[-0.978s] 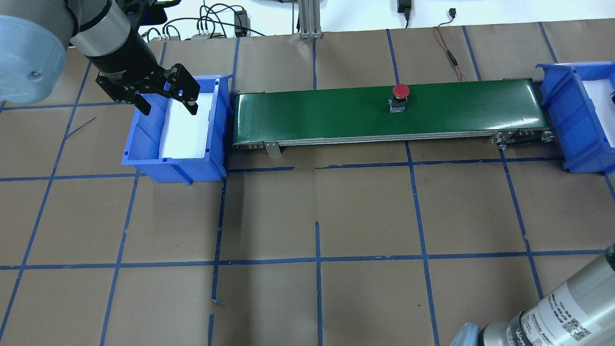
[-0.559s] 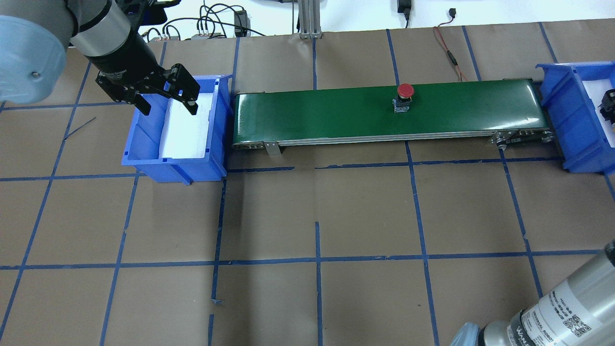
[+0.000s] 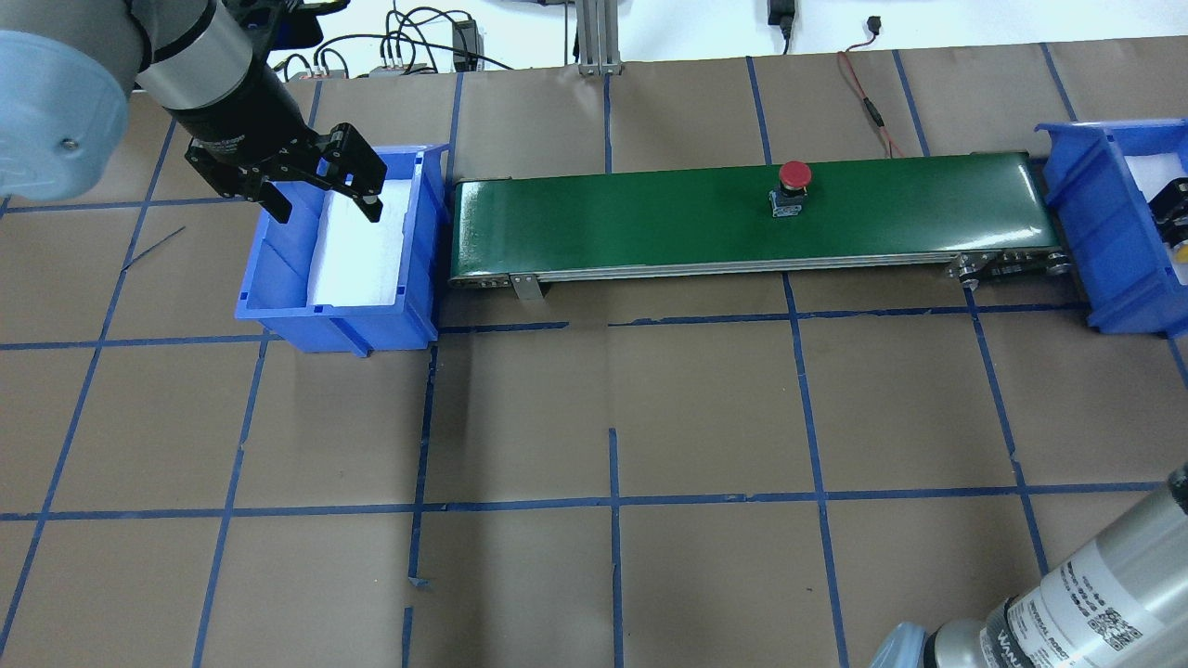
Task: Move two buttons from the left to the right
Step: 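Lift the yellow button and drop it into the blue destination bin, then move the right gripper back over the conveyor above the red button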
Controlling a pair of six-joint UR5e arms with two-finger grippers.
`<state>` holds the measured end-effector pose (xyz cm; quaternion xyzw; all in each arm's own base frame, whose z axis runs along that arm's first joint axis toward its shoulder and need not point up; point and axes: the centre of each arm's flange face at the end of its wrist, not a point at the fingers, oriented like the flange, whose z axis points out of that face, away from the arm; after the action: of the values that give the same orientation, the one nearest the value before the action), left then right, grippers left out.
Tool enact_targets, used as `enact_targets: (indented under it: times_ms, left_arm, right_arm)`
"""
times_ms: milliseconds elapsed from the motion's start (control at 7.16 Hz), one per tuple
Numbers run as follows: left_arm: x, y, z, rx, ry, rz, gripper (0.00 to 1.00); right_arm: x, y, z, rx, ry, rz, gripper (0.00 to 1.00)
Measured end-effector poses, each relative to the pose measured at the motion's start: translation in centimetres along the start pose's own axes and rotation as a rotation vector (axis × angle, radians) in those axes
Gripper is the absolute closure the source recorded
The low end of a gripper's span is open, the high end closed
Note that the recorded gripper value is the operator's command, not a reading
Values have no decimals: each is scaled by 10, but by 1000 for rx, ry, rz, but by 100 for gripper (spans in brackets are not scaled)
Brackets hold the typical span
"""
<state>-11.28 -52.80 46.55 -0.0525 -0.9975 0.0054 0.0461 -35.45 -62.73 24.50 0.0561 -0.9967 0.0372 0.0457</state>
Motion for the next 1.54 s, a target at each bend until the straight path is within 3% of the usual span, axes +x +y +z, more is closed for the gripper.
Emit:
enact_targets:
  times_ms: [419,698,978,1537]
  left_arm:
    - [0,0,-1,2,-1,2,0]
    - [0,0,-2,5,-2,5,0]
    - [-1,0,-3,5,-2,5,0]
    - [-1,0,-2,4,-2,4,0]
  right_arm:
    - [-30,0,-89,14,-5,-32,0]
    - [-94,-19,-123,-11,-29,-124,2]
    - [-175,-41,-134,-60,-47,-245,2]
    - [-235,-47,-119,-37,-38,-432,0]
